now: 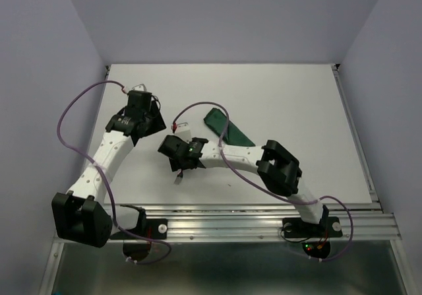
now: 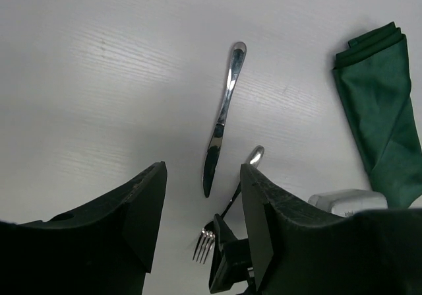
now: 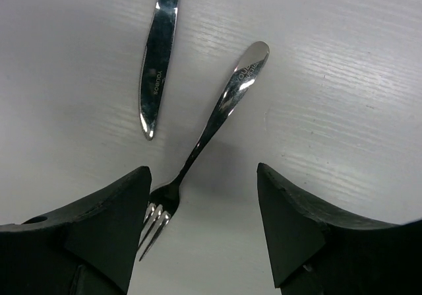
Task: Fold the napkin into a case and place the utensils inside
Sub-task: Pick up the fork from the center of the board, then stuff the fork into the folded napkin.
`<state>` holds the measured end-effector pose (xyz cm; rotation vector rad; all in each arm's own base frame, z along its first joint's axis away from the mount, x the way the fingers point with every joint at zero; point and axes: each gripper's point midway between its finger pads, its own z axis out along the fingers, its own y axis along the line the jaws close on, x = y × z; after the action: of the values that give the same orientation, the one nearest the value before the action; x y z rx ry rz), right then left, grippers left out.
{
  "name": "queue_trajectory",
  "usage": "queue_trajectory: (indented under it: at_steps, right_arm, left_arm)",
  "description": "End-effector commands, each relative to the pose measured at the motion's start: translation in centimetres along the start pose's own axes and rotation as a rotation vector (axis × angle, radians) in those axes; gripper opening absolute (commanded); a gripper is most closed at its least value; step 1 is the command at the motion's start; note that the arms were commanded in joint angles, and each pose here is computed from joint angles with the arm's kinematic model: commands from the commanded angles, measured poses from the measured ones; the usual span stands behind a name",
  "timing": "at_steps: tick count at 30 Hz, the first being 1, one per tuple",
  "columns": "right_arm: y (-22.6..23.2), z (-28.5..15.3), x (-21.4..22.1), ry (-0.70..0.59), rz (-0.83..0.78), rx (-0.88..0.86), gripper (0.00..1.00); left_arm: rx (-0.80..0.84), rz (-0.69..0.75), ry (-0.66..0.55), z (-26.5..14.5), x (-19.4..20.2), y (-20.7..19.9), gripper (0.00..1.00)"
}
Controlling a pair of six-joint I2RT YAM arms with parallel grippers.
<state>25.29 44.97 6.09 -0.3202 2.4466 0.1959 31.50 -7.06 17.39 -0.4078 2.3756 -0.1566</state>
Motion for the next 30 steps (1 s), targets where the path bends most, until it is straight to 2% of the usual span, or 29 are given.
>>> queue_trajectory:
  at_steps: [1,5,7,11,12,14,15,17,18,19,22,23,26,29,30]
  right_arm:
    - [0.2,0.6,-0.2,0.010,0.033,0.030,0.70]
    - [0.5,2.3,0.7,0.019,0.021,0.042,0.66]
    - [0.0,3.3,1.6,0.035,-0.003,0.073,0.59]
    - [-0.9,3.9,2.3,0.040,-0.027,0.114,0.38]
    - [-0.9,3.6,2.0,0.032,-0.030,0.111,0.29]
    - [-1.7,3.2,2.2,0.029,-0.043,0.118,0.19]
    - [-1.4,2.1,1.0,-0.001,-0.034,0.087,0.11]
    - [-1.6,1.1,0.5,-0.023,-0.047,0.061,0.05]
    - [-2.4,1.1,1.5,-0.004,-0.102,0.053,0.01]
    - [-1.6,-0.5,-0.3,-0.062,-0.089,-0.009,0.01]
    - [-2.6,-1.9,-0.5,-0.104,-0.190,-0.065,0.01]
    - [-3.1,-3.2,-1.7,-0.131,-0.191,-0.081,0.01]
    - [-5.3,-4.1,-2.2,-0.127,-0.252,-0.091,0.01]
    - [-8.0,-5.6,-3.5,-0.140,-0.278,-0.126,0.01]
    - [-8.8,-5.9,-3.8,-0.141,-0.289,-0.132,0.01]
  left_arm:
    - [-0.038,0.017,-0.012,-0.6,0.5,1.5,0.59]
    - [-0.054,0.019,-0.007,-0.3,0.7,2.0,0.59]
    - [-0.053,0.018,0.001,0.0,1.0,2.1,0.59]
    - [-0.052,0.021,0.021,0.8,1.5,2.0,0.59]
    - [-0.047,0.020,0.022,0.9,1.5,1.9,0.59]
    - [-0.048,0.020,0.032,1.3,1.7,1.9,0.59]
    - [-0.043,0.017,0.036,1.5,1.7,1.7,0.59]
    - [-0.039,0.008,0.059,2.3,2.2,1.5,0.59]
    - [-0.051,-0.009,0.064,2.7,2.2,1.5,0.59]
    - [-0.052,-0.023,0.069,3.1,2.3,1.2,0.59]
    - [-0.047,-0.016,0.133,4.8,2.7,-0.1,0.57]
    - [-0.043,-0.010,0.159,5.6,3.0,-0.5,0.57]
    - [0.045,-0.002,0.159,6.1,2.1,-2.8,0.55]
    - [0.049,0.023,0.158,6.7,0.8,-3.6,0.51]
    - [0.094,0.030,0.187,6.8,1.0,-4.6,0.50]
